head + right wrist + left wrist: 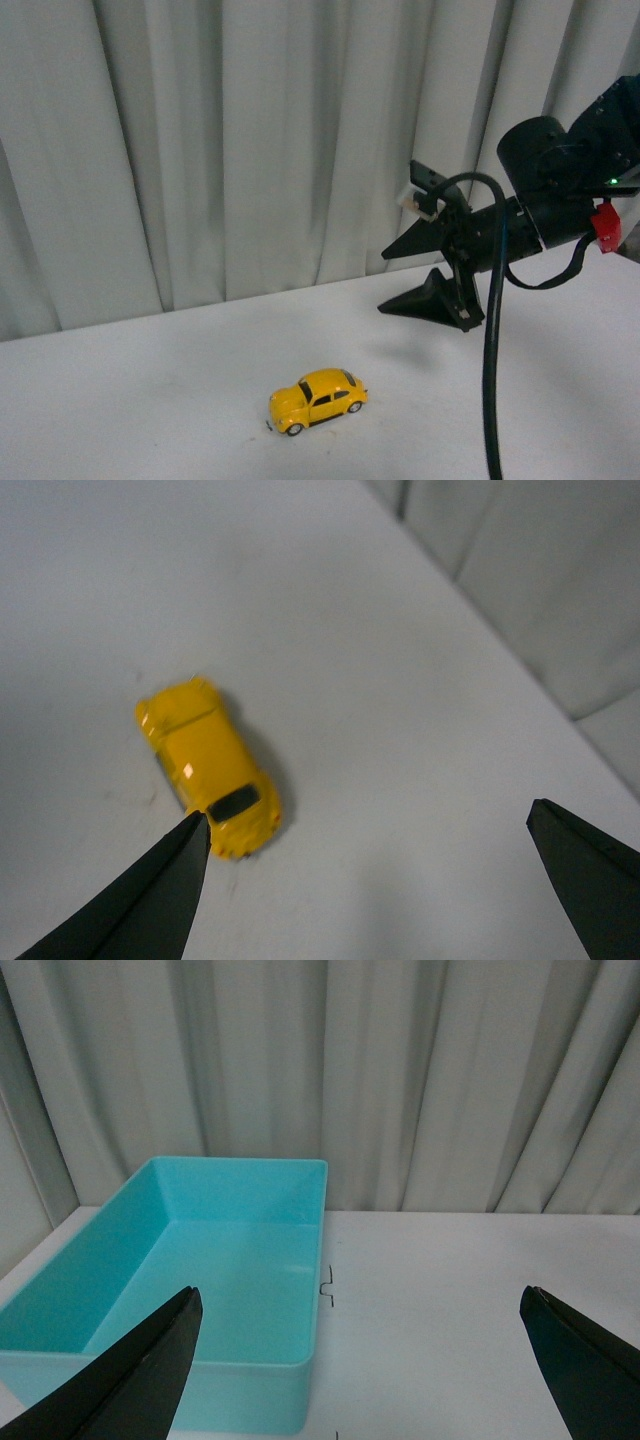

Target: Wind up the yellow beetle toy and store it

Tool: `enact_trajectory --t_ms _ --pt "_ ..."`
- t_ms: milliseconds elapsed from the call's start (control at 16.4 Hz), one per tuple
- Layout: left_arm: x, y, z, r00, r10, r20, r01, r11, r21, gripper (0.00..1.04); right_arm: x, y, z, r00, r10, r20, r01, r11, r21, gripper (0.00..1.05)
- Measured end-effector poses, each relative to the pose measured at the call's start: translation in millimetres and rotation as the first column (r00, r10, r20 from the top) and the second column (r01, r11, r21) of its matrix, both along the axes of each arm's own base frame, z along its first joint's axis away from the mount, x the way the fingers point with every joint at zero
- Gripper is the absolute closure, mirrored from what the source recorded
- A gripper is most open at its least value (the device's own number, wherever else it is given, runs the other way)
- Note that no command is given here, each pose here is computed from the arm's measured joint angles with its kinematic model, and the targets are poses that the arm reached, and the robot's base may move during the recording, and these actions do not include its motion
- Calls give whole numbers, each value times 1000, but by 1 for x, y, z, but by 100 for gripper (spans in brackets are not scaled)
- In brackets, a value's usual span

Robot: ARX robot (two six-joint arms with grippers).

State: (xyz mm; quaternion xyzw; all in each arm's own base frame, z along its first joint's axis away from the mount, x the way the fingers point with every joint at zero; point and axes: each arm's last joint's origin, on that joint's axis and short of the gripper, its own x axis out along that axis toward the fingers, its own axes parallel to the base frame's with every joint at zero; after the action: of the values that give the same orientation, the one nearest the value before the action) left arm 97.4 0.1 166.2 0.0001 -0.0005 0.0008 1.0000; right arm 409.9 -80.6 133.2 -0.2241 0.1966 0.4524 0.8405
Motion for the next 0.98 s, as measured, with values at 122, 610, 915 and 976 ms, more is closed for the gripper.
enact_trajectory --t_ms 122,610,915,976 --pt "0 0 0 1000 0 0 0 1000 0 7 -1 7 -17 991 125 -39 -127 990 -58 7" --pt "0 0 0 1000 0 0 0 1000 0 7 22 32 -40 920 393 -16 -387 898 -210 7" --pt "0 0 0 1000 0 0 0 1000 0 7 42 53 -58 887 455 -82 -461 860 -218 7" --pt "0 0 0 1000 0 0 0 1000 0 7 44 58 -60 882 463 -90 -471 855 -218 7"
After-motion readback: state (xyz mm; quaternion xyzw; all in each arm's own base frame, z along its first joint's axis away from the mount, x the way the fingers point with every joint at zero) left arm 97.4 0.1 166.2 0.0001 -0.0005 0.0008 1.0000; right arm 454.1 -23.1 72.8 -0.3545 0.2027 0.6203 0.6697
